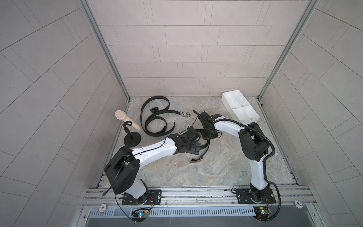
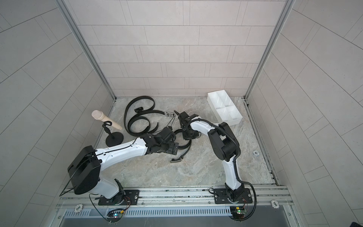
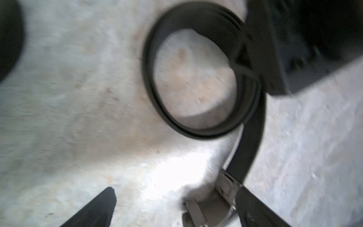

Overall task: Place the belts into the storage roll
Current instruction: Roll the belt at the center of the board.

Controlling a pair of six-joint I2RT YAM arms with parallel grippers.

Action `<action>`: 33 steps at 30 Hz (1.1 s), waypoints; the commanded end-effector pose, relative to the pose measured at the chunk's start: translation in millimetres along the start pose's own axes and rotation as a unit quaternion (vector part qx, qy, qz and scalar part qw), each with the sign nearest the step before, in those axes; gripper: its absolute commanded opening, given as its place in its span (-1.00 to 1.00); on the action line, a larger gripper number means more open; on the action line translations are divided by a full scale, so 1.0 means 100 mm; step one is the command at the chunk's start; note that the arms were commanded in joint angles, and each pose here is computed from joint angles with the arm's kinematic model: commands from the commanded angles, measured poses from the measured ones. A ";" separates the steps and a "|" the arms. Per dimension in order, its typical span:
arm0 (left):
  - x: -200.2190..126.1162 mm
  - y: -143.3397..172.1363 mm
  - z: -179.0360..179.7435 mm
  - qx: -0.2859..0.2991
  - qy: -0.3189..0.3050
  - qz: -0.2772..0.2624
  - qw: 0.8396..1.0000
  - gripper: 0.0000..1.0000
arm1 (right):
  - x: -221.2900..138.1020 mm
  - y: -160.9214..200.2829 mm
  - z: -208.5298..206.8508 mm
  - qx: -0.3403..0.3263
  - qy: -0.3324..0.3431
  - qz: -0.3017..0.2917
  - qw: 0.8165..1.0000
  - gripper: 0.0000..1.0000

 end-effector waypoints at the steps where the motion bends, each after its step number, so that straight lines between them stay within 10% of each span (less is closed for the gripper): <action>1: -0.02 0.22 -0.25 0.069 0.005 -0.002 0.998 1.00 | 0.23 0.46 -0.38 -0.024 0.075 0.112 0.991 -1.00; 8: 0.15 0.17 -0.43 0.141 -0.085 0.003 0.986 1.00 | 0.23 0.44 -0.40 -0.041 0.072 0.116 0.990 -1.00; 19: 0.50 -0.11 0.23 0.138 -0.230 0.008 0.963 1.00 | 0.21 0.48 -0.40 -0.077 0.061 0.134 0.986 -1.00; 33: 0.38 -0.33 -0.50 0.381 -0.046 -0.051 0.922 1.00 | 0.20 0.44 -0.39 -0.115 0.047 0.181 0.976 -0.99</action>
Point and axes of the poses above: each gripper's point midway between its finger pads, its own x axis out along the fingers, its own z axis along the line the jaws close on, y = z × x, the point moved 3 cm from there along -x, back along the fingers, and after that the axes turned 4 degrees about x, right-handed, at the moved point
